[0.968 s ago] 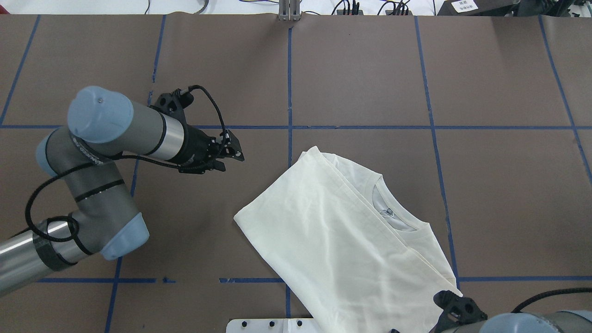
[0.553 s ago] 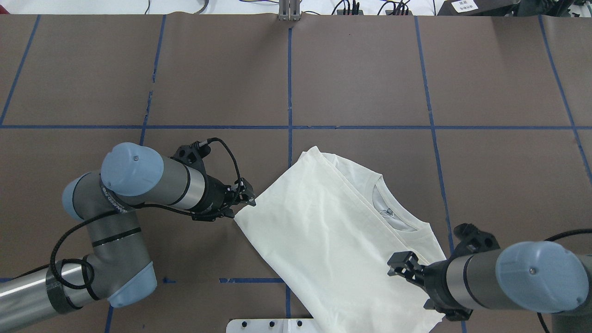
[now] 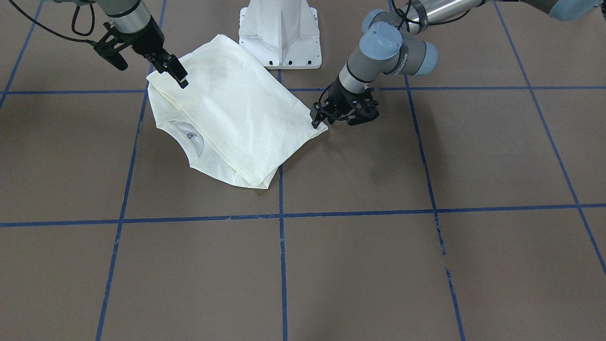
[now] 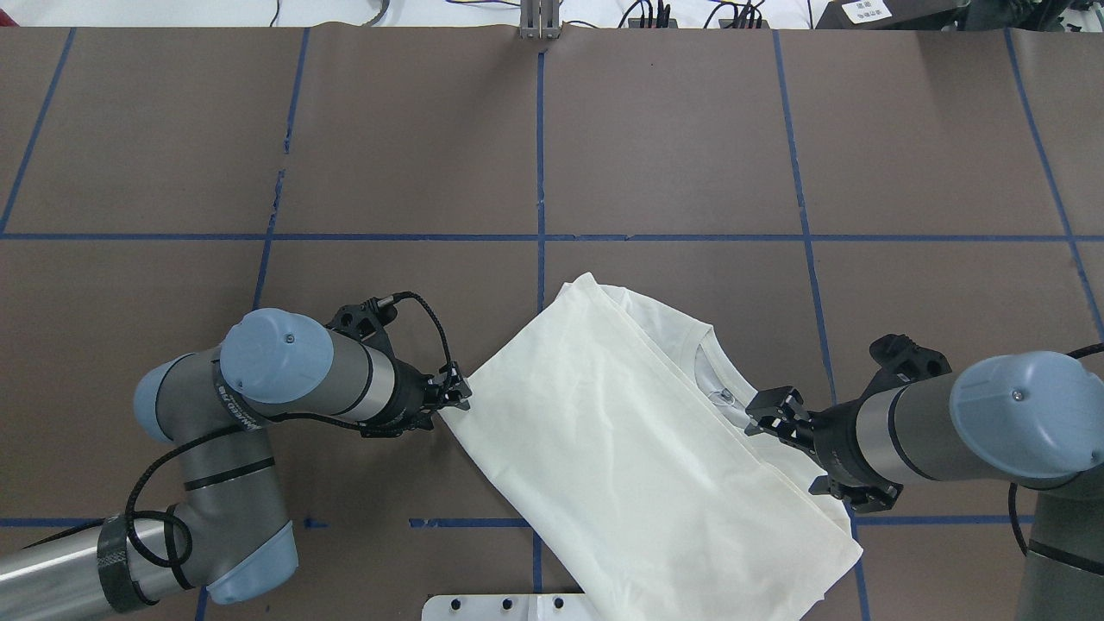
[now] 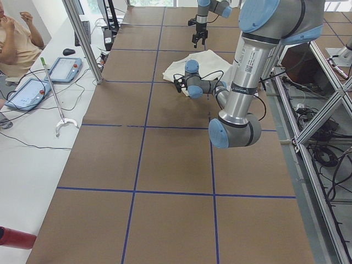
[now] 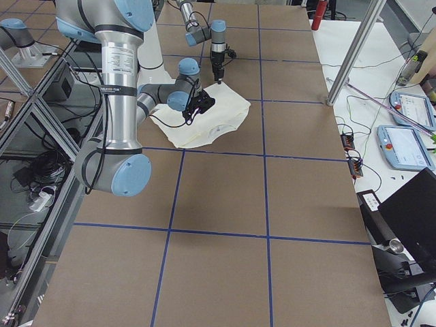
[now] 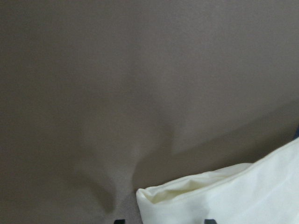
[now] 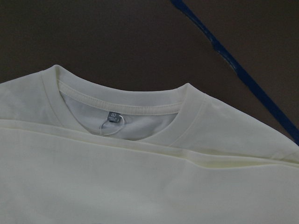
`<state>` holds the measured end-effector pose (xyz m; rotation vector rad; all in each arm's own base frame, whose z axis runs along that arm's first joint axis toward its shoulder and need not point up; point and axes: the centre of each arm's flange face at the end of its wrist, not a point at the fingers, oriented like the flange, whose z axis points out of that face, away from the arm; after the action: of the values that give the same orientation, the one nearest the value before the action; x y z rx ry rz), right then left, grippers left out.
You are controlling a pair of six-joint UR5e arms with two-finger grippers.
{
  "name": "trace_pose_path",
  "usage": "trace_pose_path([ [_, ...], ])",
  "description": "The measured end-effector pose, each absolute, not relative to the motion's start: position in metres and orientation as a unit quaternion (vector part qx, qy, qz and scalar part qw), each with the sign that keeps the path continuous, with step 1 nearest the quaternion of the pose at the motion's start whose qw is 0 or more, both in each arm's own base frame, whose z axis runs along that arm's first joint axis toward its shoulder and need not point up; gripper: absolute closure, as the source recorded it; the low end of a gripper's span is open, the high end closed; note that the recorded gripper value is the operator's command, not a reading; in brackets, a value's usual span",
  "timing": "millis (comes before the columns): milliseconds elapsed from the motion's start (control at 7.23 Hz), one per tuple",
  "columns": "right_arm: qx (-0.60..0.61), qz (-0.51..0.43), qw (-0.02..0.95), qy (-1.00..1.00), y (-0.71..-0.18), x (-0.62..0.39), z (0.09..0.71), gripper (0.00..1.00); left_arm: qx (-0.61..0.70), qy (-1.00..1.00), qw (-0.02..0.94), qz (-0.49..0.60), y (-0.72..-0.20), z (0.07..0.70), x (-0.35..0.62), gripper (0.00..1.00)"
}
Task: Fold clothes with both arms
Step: 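Pull the far shirt edge with the left gripper while the right holds the collar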
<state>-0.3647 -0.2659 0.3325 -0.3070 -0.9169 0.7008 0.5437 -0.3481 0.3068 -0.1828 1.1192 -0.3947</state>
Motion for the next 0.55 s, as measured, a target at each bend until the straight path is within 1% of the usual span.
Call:
trace_pose_path([
  [138,-0.144,0.329,0.827,-0.432,-0.2665,-0.3645,0.3325,0.0,-0.08,0.525,0.826,-0.188,-0.35,0.3081,0.545,1.0],
  [553,-0.144,0.33,0.827,-0.431,-0.267,-0.3646,0.3333,0.0,-0.072,0.526,0.826,-0.19,-0.3538,0.3077,0.5421,1.0],
])
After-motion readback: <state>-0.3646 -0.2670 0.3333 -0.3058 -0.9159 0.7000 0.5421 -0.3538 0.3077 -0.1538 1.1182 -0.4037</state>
